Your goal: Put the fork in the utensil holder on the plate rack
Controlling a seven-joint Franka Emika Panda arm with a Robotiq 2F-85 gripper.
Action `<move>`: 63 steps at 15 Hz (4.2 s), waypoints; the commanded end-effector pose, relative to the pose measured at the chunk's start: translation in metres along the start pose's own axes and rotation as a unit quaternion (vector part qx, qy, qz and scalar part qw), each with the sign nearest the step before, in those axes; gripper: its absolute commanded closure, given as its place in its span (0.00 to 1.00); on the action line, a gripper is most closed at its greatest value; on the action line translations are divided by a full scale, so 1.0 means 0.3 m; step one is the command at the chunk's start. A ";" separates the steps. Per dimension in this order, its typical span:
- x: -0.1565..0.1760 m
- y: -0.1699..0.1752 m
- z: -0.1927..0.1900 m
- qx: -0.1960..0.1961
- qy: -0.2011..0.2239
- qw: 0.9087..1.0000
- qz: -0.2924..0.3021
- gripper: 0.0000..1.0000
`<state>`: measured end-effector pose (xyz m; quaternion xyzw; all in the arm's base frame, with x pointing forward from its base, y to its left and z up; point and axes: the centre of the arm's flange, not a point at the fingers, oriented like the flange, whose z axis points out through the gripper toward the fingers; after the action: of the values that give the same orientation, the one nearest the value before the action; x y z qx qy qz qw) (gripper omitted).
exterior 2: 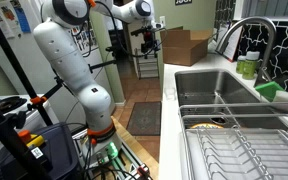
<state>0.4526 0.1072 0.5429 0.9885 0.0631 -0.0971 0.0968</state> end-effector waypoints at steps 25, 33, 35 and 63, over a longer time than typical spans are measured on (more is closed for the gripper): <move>-0.061 0.780 0.463 0.047 -0.115 0.949 0.288 0.00; -0.021 0.974 0.733 0.058 -0.029 0.955 0.289 0.00; -0.013 0.994 0.795 0.053 -0.037 0.955 0.290 0.00; 0.031 1.064 1.356 -0.070 -0.194 0.940 0.272 0.05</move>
<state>0.4322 -0.2783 0.2169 0.9273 -0.2202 -0.2476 0.1741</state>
